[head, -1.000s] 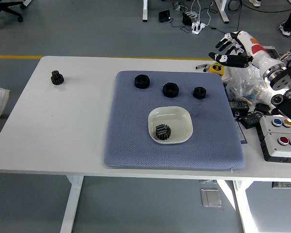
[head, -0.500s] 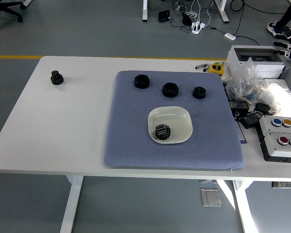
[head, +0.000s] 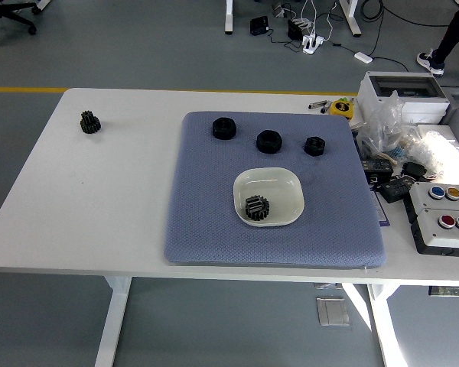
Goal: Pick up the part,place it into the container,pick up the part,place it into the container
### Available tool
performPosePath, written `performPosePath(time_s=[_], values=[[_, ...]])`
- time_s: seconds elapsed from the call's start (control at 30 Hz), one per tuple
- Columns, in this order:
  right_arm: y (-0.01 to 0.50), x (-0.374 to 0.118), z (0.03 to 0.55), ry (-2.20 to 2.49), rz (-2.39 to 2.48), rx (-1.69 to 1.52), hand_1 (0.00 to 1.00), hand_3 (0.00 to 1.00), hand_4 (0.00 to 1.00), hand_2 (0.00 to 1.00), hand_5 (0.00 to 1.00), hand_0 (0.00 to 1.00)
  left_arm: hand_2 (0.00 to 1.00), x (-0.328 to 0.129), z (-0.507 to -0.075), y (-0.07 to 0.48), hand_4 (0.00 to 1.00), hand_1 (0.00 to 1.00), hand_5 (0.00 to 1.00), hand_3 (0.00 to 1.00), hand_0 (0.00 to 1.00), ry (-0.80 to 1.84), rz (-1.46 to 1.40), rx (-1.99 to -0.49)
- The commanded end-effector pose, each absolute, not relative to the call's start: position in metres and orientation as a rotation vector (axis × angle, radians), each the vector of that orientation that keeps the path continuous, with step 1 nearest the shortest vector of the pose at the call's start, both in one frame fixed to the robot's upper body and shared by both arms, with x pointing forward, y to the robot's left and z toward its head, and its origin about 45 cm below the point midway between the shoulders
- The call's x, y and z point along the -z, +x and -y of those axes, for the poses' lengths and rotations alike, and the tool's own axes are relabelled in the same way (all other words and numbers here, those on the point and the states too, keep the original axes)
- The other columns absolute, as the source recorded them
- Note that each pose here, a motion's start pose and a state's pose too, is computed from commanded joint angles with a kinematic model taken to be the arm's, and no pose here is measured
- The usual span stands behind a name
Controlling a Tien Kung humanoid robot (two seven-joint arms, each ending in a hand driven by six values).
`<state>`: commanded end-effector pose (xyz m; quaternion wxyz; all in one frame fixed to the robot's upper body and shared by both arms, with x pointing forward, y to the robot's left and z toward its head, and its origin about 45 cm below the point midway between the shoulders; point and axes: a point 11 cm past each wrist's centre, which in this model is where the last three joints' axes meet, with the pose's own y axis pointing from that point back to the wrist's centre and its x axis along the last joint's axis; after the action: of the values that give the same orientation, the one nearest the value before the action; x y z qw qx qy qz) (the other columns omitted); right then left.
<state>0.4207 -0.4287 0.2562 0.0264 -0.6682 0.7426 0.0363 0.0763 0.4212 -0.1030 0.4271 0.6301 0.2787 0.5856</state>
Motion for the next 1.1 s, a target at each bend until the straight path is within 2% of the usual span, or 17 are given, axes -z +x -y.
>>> performPosePath(time_s=[0.5, 1.1], values=[[0.364, -0.225, 0.421, -1.98, -2.365, -0.085, 0.81, 0.882, 0.998, 0.826, 0.998, 0.826, 0.615, 0.104, -0.418, 0.075, 0.616, 0.63, 0.546, 0.559, 0.629, 1.569, -0.7, -1.464], [0.309, -0.178, 0.374, -1.976, -2.367, -0.181, 0.807, 0.878, 0.998, 0.828, 0.998, 0.822, 0.613, 0.105, -0.418, 0.07, 0.615, 0.627, 0.55, 0.56, 0.627, 1.579, -0.703, -1.452]])
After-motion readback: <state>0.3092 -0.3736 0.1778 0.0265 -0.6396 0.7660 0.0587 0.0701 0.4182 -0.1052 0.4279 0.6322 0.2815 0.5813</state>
